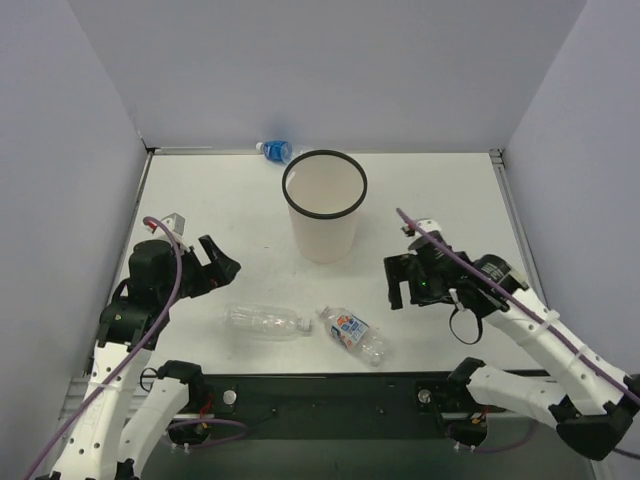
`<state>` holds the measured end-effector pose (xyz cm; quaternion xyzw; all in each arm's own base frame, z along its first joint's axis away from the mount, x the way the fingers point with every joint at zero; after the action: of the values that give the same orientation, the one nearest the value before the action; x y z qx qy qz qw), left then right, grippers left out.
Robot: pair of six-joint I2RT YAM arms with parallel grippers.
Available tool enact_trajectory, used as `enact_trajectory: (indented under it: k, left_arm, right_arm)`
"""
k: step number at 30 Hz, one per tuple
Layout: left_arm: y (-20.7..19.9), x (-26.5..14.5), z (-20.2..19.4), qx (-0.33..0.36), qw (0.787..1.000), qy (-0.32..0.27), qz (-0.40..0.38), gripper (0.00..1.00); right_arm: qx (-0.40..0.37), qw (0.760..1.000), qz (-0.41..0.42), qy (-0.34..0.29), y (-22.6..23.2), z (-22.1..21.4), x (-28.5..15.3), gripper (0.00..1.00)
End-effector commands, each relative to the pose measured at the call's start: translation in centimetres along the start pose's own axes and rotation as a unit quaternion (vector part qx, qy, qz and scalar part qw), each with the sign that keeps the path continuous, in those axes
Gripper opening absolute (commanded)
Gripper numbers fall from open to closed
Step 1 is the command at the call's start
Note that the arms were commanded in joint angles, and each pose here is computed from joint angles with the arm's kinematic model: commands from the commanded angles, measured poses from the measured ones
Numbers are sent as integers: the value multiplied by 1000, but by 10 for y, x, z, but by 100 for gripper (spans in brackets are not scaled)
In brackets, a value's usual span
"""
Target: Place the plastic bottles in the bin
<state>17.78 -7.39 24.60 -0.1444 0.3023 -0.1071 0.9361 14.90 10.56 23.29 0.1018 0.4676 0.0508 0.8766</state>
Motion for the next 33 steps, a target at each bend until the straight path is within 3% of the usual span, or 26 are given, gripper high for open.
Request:
enact_trajectory:
  k: [1, 7, 15, 21, 28, 33]
  left_arm:
    - [-5, -7, 13, 6, 1000, -26, -9, 97]
    - [-5, -13, 14, 5, 1000, -28, -5, 97]
    - [-7, -17, 16, 1, 1000, -29, -6, 97]
    - [-7, -18, 15, 0, 1000, -24, -5, 98]
    - [-6, -18, 14, 2, 1000, -19, -3, 97]
    - [-6, -18, 15, 3, 1000, -19, -2, 97]
  right_arm:
    - [-75, 997, -15, 8, 31, -8, 19, 88]
    - [-159, 985, 6, 67, 70, -37, 54, 89]
    - [-167, 973, 61, 147, 85, -81, 94, 89]
    - [-226, 956, 45, 183, 91, -113, 110, 88]
    - [-246, 948, 25, 200, 87, -127, 126, 71]
    - [-249, 950, 39, 182, 93, -114, 112, 59]
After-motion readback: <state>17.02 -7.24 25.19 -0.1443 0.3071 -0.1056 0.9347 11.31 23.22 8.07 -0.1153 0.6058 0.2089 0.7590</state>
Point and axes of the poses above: each gripper's point midway between its finger pads, its own x axis out along the fingers, its own y axis along the line the jaws close on, z = x × y, the point moved 5 cm from there along -x, back along the fingers, and after that the axes turned 15 degrees about x, right-handed, at the moved point
